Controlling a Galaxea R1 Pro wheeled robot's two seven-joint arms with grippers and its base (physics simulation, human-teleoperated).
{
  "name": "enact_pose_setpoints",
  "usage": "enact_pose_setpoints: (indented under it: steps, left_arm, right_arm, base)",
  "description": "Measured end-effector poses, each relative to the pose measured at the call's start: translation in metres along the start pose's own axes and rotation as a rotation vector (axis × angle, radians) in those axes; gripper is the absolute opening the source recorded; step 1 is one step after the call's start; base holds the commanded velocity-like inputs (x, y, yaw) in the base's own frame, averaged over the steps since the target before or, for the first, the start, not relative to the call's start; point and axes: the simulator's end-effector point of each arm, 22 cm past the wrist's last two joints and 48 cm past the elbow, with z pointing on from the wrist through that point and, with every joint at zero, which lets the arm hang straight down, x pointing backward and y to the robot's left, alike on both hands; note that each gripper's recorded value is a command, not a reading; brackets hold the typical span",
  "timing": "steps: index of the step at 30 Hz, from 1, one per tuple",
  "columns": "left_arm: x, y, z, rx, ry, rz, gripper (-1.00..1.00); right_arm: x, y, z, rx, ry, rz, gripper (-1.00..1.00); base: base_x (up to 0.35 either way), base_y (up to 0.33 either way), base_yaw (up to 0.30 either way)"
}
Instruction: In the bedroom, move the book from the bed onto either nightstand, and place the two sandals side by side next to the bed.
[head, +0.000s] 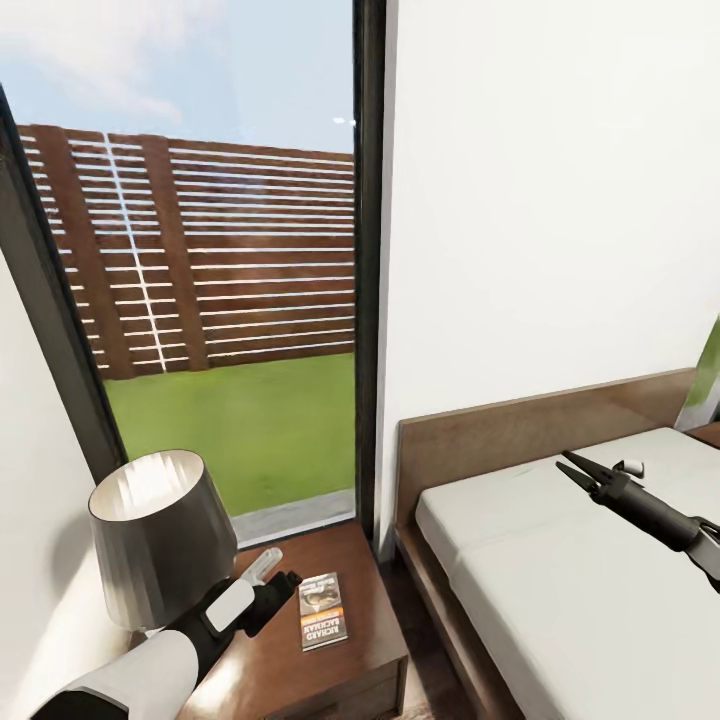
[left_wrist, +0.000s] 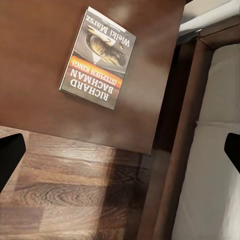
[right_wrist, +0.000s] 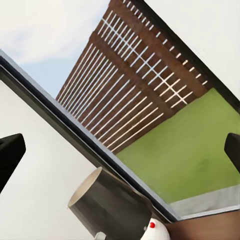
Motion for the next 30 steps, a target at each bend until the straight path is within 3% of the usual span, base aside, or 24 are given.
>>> enact_pose_setpoints:
  steps: [15,19,21,25,30]
  left_arm:
    - [0.002,0.003,0.000,-0.004,0.018,0.005,1.00]
    - [0.016,-0.003,-0.003,0.011,0.098,0.023,1.00]
    - [0.030,-0.007,-0.007,0.023,0.174,0.043,1.00]
    - [0.041,-0.003,-0.010,0.023,0.235,0.058,1.00]
    - [0.069,0.044,-0.011,-0.043,0.296,0.128,1.00]
  right_arm:
    - [0.001,0.000,0.000,0.002,0.004,-0.002,1.00]
    - [0.001,0.000,0.000,0.002,0.003,-0.002,1.00]
    - [0.001,0.000,0.000,0.002,0.004,-0.002,1.00]
    - [0.001,-0.001,0.000,0.003,0.006,-0.001,1.00]
    - [0.003,-0.001,0.000,0.005,0.012,-0.002,1.00]
  base:
    - [0.000,0.000,0.000]
    - [0.000,0.000,0.000]
    - [0.000,0.000,0.000]
    - [0.000,0.000,0.000]
    - [0.000,0.000,0.000]
